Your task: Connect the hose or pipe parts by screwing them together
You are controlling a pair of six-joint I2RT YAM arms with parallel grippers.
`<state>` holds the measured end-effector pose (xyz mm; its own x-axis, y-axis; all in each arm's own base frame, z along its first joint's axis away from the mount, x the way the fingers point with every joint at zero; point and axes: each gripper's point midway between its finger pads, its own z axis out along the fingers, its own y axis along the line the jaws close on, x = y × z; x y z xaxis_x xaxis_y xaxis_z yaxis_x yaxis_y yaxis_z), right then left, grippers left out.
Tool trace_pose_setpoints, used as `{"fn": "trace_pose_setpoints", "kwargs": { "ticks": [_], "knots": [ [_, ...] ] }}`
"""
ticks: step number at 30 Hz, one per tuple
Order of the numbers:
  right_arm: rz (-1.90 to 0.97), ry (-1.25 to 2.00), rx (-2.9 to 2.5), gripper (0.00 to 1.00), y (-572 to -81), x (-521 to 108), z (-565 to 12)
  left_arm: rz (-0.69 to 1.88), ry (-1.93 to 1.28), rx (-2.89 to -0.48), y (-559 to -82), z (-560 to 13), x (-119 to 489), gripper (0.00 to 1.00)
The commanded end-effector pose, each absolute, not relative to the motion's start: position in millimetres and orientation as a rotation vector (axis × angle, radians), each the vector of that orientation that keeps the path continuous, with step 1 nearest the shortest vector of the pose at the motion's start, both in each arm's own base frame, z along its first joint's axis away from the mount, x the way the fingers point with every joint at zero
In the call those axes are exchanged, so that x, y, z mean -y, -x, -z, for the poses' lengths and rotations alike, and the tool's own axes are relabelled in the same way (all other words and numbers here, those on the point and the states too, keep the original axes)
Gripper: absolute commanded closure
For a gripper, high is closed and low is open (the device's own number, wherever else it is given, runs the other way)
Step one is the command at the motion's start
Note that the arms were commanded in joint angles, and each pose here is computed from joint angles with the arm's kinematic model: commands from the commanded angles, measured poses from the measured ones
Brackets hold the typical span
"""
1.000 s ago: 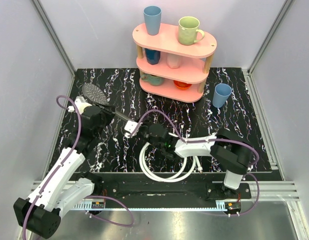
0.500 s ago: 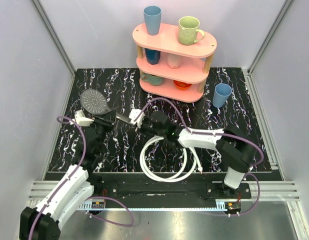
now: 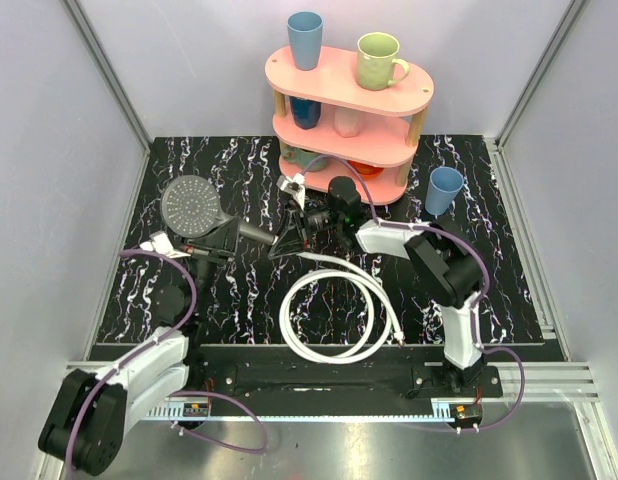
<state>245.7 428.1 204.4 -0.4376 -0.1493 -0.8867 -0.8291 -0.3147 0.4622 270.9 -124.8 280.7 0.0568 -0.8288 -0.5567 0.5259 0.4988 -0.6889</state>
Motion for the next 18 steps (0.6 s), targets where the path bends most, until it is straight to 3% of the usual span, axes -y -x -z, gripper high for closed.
{"fn": "trace_pose_setpoints", "kwargs": {
  "ticks": [1, 3, 5, 9, 15, 18],
  "knots": [
    [-1.907, 1.233, -1.195, 0.90, -255.7, -396.3, -277.5, 1.050, 0.166, -1.139, -260.3, -262.5, 143.9, 1.00],
    [-1.906, 1.205, -1.216, 0.74, -265.6, -394.0, -271.9, 1.035, 0.192, -1.152, -266.1, -262.2, 141.9, 1.00],
    [-1.890, 1.186, -1.224, 0.65, -269.3, -390.6, -268.1, 1.013, 0.220, -1.151, -271.8, -266.0, 138.0, 1.00],
    [-1.843, 1.140, -1.247, 0.32, -273.6, -388.6, -267.3, 0.952, 0.353, -1.219, -287.9, -258.1, 124.8, 1.00],
    [-1.549, 0.938, -1.332, 0.10, -299.0, -383.8, -264.8, 0.835, 0.587, -1.362, -309.4, -260.3, 104.0, 1.00],
    [-1.250, 0.804, -1.354, 0.05, -317.1, -369.5, -261.2, 0.779, 0.696, -1.407, -311.7, -267.5, 92.0, 1.00]
  ]
}}
